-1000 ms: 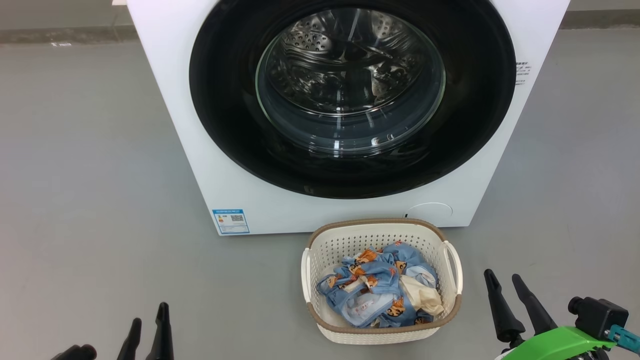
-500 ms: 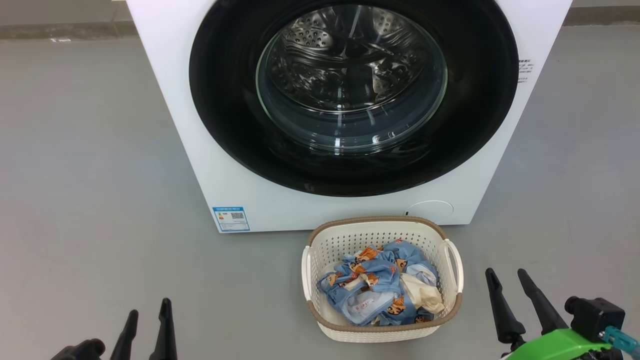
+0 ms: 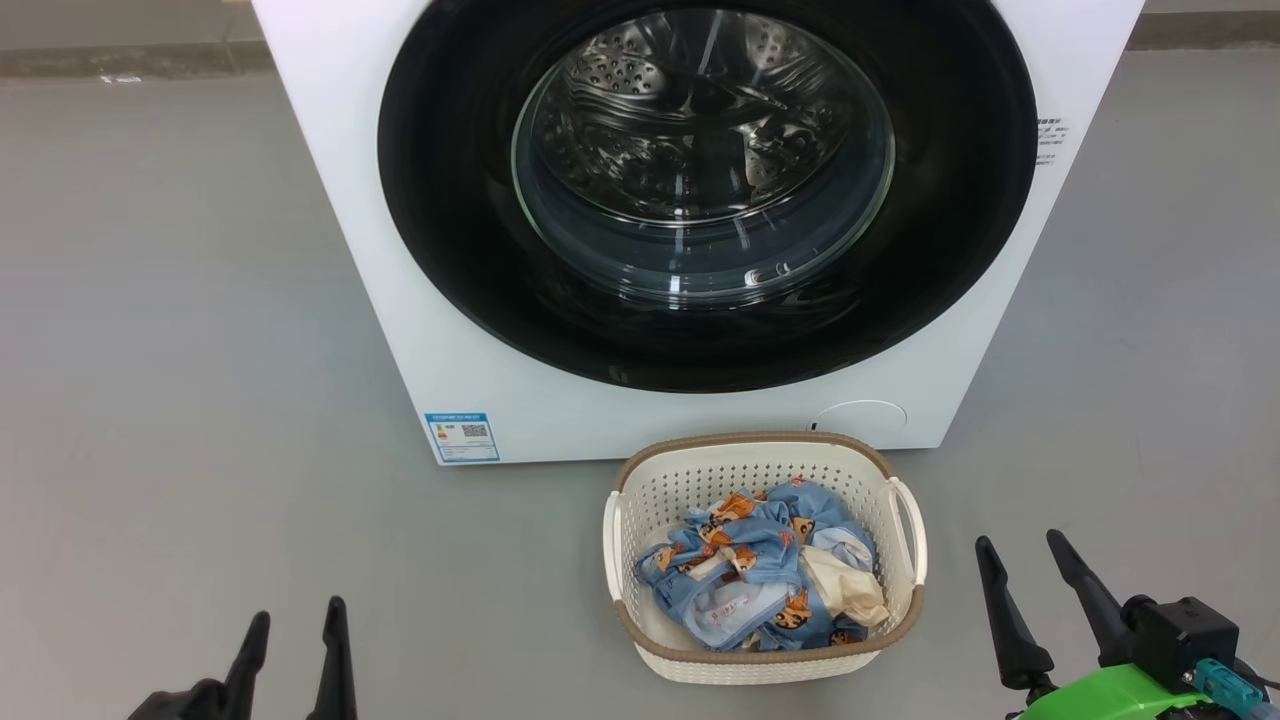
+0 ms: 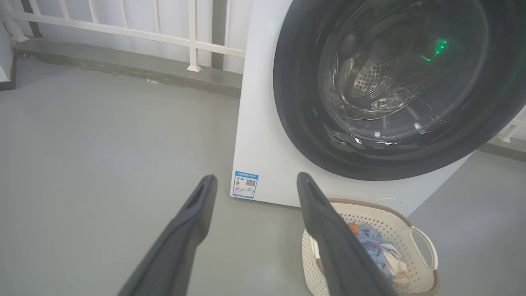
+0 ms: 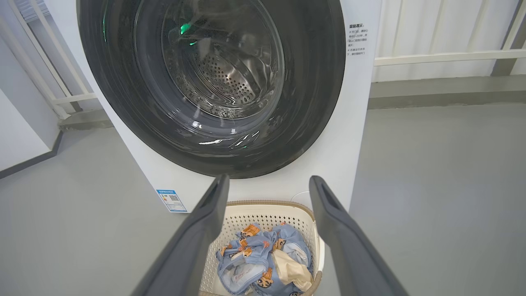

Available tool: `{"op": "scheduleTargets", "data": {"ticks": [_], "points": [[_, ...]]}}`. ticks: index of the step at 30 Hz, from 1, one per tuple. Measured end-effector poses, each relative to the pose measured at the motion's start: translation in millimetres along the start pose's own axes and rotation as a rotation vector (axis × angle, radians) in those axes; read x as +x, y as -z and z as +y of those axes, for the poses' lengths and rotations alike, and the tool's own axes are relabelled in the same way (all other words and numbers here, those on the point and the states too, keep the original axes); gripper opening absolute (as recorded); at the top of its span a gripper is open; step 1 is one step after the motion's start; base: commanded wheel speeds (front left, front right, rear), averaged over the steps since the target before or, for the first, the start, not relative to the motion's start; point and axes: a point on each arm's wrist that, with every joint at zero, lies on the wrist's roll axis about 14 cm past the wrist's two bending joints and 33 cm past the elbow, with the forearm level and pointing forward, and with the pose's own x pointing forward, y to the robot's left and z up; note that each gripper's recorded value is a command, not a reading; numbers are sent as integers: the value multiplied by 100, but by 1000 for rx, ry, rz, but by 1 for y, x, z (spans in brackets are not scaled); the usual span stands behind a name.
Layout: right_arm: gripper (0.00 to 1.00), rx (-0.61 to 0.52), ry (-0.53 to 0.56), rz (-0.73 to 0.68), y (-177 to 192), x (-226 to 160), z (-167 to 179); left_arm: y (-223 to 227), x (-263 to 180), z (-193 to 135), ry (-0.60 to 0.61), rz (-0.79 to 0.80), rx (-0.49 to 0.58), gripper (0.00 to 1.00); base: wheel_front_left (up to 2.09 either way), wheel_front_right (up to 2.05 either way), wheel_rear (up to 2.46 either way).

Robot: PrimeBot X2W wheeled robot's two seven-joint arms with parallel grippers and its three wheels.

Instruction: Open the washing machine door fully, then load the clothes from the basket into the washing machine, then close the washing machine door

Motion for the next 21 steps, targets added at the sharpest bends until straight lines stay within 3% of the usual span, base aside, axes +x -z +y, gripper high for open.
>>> {"op": "scheduleTargets", "data": {"ticks": [21], "points": [[100,-269,-45,-64,-15,1,6,-6,-2,-5,47,-41,242,100,0,0,0]]}}
